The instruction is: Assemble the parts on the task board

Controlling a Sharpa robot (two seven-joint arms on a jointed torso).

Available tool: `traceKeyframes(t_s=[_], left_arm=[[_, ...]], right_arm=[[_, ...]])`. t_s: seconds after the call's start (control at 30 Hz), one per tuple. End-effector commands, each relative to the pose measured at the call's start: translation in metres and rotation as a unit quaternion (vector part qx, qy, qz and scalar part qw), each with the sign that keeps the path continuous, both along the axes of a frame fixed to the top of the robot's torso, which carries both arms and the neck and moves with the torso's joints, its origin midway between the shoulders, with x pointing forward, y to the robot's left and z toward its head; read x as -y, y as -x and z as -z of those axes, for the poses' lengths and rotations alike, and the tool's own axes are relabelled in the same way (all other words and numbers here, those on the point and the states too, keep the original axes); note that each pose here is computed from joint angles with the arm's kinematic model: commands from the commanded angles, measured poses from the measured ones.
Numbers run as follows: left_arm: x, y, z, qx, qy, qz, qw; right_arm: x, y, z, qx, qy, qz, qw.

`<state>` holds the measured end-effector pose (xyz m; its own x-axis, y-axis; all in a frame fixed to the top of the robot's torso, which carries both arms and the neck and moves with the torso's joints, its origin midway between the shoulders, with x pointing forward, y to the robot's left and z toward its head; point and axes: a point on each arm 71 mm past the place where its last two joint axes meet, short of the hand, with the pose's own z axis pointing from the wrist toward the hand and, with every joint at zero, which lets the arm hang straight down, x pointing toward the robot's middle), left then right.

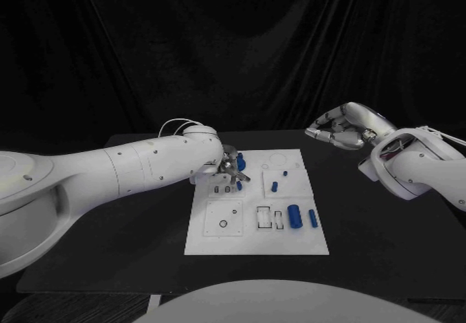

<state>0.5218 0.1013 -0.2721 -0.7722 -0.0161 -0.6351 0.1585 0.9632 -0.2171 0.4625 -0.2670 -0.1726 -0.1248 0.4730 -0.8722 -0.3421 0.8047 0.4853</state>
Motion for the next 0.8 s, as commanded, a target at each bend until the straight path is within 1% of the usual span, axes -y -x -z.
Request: traceKeyframes(t_s=[0.03, 0.33, 0.8], left_arm=[[0.003, 0.0008, 0.0018, -0.003, 0.005, 0.007, 1.0], [0.006, -0.0005, 0.0061, -0.004, 0.006, 0.004, 1.0], [0.004, -0.0004, 0.0105, -0.014, -0.004, 0.003, 1.0]], right_arm=[[0.001, 0.0, 0.0017, -0.006, 0.002, 0.006, 1.0], [0.0015, 0.0, 0.0022, -0.008, 0.003, 0.008, 1.0], [0.0026, -0.0008, 0.0033, -0.012, 0.005, 0.012, 1.0]])
